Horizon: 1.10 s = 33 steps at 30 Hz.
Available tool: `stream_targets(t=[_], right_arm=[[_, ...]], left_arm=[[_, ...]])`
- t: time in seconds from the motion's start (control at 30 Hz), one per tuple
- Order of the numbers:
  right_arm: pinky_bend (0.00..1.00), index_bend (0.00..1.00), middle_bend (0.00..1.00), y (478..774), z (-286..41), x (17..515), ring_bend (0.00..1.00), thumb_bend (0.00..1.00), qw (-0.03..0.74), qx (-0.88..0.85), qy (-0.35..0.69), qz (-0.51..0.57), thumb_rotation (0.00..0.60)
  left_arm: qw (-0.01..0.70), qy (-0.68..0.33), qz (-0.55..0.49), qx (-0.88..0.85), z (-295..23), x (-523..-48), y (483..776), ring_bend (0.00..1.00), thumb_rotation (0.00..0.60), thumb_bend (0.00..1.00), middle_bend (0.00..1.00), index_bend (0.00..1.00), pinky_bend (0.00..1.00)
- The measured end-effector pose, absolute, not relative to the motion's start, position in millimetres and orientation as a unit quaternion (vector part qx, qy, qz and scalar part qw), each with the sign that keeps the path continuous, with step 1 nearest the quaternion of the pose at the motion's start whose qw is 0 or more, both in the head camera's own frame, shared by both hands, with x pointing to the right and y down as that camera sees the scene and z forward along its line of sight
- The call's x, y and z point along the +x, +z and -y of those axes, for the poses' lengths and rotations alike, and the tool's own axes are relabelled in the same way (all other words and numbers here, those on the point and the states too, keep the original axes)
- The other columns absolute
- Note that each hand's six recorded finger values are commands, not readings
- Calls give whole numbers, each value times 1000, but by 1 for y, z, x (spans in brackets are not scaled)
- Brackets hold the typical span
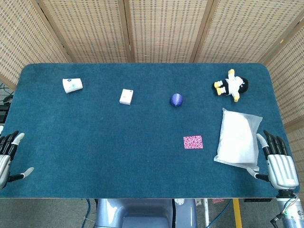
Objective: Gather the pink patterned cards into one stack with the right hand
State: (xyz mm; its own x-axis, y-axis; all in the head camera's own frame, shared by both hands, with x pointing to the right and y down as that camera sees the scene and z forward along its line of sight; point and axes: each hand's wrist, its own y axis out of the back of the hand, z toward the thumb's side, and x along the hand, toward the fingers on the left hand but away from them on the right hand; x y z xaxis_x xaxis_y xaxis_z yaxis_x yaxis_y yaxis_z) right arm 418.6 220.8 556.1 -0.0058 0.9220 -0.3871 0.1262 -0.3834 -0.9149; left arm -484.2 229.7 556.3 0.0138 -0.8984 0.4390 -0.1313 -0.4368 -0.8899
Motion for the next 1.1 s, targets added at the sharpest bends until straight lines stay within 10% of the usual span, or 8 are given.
stream_targets(t=[0.23,0.43,1.1], right_arm=[[0,0,0,558,-221,418,0,162,353,-611,567,426,600],[0,0,0,563,-219,415,0,978,349,-620,569,414,600],[4,44,0,658,-188,308,0,1000,317,-775,513,192,600]], left_arm=[[337,-569,-411,-627,-230,-484,556,0,600,0,0,0,0],[336,-571,-412,-626,-229,-485,557,0,600,0,0,0,0],[339,-574,-412,-621,-227,-483,558,0,600,0,0,0,0]])
